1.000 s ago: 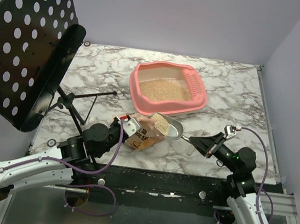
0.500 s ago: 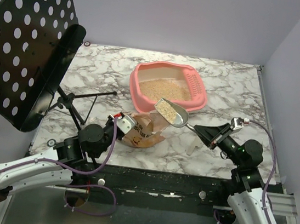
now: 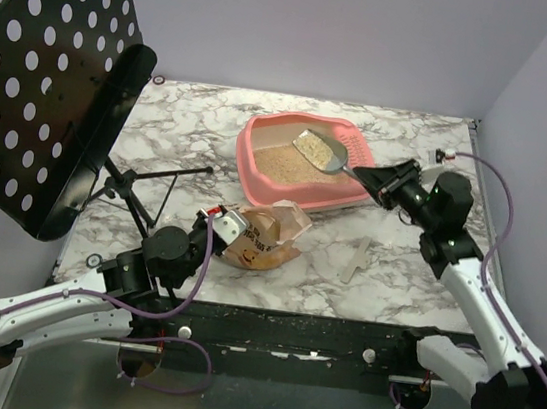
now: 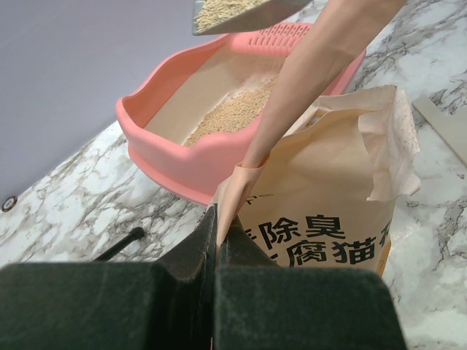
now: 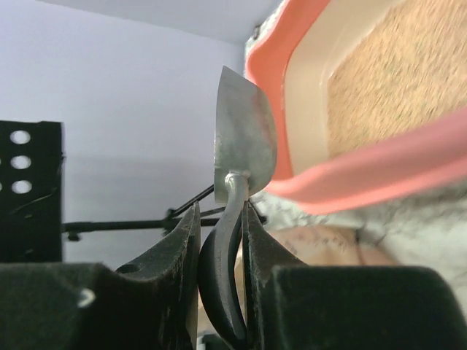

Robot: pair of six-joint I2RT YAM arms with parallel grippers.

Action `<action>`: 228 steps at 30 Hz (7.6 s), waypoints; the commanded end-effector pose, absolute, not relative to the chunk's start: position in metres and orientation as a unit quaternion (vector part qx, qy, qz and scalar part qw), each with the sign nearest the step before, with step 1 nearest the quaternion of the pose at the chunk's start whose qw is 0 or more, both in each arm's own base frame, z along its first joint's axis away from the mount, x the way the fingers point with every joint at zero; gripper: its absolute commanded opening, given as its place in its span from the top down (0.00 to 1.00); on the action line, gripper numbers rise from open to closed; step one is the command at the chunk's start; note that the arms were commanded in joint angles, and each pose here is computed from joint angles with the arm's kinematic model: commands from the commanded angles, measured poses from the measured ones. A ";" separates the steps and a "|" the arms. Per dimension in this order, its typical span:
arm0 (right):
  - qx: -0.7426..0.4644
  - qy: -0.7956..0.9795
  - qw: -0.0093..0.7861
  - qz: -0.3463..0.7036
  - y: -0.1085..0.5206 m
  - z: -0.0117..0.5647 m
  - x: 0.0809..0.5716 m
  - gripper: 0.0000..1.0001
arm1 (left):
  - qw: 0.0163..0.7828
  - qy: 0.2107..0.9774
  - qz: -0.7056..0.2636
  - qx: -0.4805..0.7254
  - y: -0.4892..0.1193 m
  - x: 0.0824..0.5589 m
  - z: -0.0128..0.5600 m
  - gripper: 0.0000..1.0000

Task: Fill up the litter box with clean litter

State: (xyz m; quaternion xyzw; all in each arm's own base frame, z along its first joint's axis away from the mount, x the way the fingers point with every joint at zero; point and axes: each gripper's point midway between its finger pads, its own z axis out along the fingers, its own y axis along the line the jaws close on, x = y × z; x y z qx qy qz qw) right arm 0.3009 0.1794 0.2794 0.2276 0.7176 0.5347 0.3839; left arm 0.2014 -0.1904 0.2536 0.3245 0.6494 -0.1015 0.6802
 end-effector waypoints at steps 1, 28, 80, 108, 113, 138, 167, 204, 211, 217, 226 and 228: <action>0.145 0.761 0.458 0.435 0.171 0.282 0.344 1.00 | 0.718 0.620 -0.130 0.289 -0.188 0.199 0.290 1.00; -0.231 0.850 0.469 -0.056 0.191 0.282 0.392 1.00 | 0.701 0.630 -0.123 0.311 -0.198 0.201 0.278 1.00; -0.361 0.808 0.355 0.301 0.235 0.319 0.185 1.00 | 0.697 0.629 -0.129 0.319 -0.201 0.200 0.277 1.00; -0.380 0.817 0.358 0.244 0.229 0.315 0.201 1.00 | 0.694 0.631 -0.129 0.321 -0.203 0.200 0.275 1.00; -0.389 0.825 0.312 0.265 0.247 0.287 0.202 1.00 | 0.693 0.633 -0.127 0.321 -0.203 0.201 0.274 1.00; -0.247 0.845 0.145 0.452 0.328 0.147 0.195 1.00 | 0.685 0.639 -0.119 0.330 -0.207 0.204 0.266 1.00; -0.060 0.730 0.194 0.652 0.289 0.226 0.189 1.00 | 0.689 0.638 -0.113 0.326 -0.203 0.204 0.268 1.00; 0.143 0.729 0.278 0.609 0.195 0.193 0.170 1.00 | 0.676 0.634 -0.152 0.343 -0.224 0.198 0.261 1.00; 0.163 0.708 0.300 0.618 0.188 0.216 0.166 1.00 | 0.699 0.623 -0.152 0.316 -0.209 0.197 0.278 1.00; 0.177 0.703 0.305 0.618 0.183 0.233 0.160 1.00 | 0.706 0.632 -0.131 0.294 -0.196 0.202 0.283 1.00; 0.219 0.682 0.323 0.618 0.176 0.255 0.174 1.00 | 0.718 0.634 -0.110 0.264 -0.181 0.206 0.290 1.00; 0.226 0.667 0.344 0.621 0.172 0.267 0.183 1.00 | 0.720 0.634 -0.110 0.262 -0.180 0.206 0.291 1.00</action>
